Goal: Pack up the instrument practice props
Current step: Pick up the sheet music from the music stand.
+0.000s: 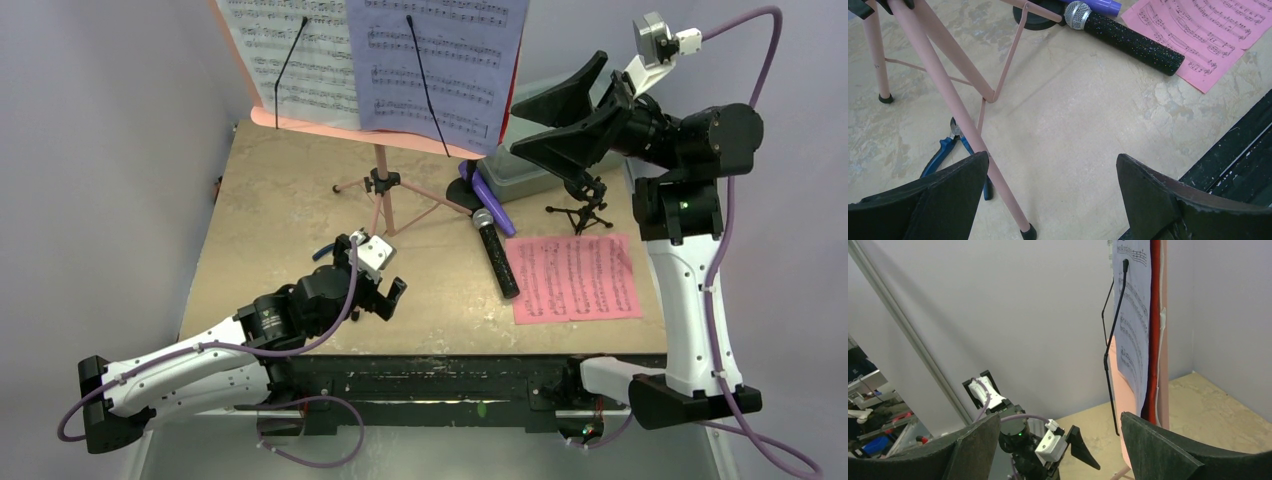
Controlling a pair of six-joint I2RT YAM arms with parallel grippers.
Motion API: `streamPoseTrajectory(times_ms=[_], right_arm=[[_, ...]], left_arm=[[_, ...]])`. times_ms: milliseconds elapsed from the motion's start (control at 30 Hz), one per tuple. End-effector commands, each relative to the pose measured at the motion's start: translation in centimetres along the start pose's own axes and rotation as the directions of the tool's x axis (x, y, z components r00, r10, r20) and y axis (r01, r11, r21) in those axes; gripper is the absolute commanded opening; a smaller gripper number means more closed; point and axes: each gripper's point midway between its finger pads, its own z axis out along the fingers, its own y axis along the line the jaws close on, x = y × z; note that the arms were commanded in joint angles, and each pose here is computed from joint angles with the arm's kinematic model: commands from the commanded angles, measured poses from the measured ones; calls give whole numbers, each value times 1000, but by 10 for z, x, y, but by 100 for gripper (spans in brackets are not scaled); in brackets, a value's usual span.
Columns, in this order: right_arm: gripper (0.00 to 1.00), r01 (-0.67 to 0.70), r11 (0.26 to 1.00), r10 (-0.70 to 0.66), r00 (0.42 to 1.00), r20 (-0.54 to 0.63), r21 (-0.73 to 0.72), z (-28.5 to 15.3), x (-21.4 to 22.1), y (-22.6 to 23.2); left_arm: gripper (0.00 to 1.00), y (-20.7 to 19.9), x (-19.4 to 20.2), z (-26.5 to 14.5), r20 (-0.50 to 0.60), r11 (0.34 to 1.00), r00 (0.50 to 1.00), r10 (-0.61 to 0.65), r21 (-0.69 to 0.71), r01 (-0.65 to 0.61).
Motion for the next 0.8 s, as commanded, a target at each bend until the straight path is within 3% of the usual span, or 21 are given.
streamPoseTrajectory(times_ms=[0,767], right_arm=[[93,26,999,-26,1000,14,39,2,1,-9],[92,35,990,-36,999,8,134,6,12,-36]], left_arm=[[100,1,-5,-1,20,1000,1000,-1,-3,1],[100,-1,-4,-1,17,1000,1000,1,6,-1]])
